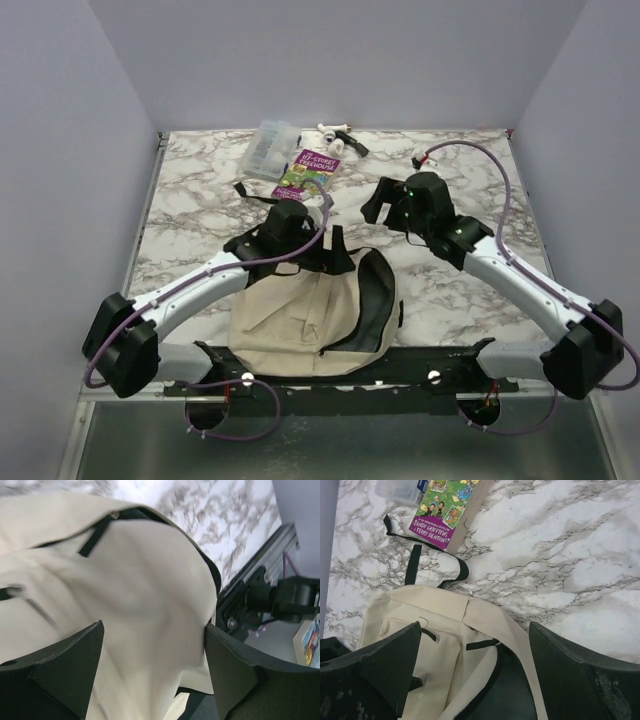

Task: Pack the student bag
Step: Place the book in the student bag, then pick up the book from the center of the board.

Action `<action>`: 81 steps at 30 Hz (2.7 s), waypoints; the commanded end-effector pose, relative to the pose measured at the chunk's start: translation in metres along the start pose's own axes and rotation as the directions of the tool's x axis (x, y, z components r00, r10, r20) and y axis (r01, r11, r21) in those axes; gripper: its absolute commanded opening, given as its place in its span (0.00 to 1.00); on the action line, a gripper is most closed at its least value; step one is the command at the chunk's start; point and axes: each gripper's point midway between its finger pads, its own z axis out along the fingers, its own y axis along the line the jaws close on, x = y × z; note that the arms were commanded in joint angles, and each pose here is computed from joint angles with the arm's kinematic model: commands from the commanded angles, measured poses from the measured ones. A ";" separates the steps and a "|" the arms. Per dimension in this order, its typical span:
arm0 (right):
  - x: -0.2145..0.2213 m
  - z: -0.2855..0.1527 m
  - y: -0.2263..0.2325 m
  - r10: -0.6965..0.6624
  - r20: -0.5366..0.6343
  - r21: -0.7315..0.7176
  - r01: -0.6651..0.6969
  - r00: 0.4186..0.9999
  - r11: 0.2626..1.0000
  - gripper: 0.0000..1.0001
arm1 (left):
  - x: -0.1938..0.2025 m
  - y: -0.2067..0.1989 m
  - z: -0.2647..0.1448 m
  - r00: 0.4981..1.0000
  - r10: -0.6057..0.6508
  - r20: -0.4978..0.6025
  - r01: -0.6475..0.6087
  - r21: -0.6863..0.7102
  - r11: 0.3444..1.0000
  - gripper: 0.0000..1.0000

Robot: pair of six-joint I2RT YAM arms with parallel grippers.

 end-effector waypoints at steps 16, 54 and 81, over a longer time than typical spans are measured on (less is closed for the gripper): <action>0.016 0.187 0.058 0.285 -0.163 -0.241 -0.318 0.945 0.917 0.83 | -0.145 0.196 -0.138 0.532 -0.445 0.721 0.681 -0.051 0.731 0.95; 0.122 0.281 -0.081 0.392 -0.181 0.199 -0.356 0.902 0.913 0.00 | -0.227 0.303 -0.018 0.513 -0.620 0.594 0.712 0.108 0.694 0.76; 0.081 0.207 -0.103 0.127 -0.330 -0.056 -0.153 0.935 0.987 0.71 | -0.171 0.220 0.080 0.856 -0.436 0.277 0.493 -0.186 0.850 0.74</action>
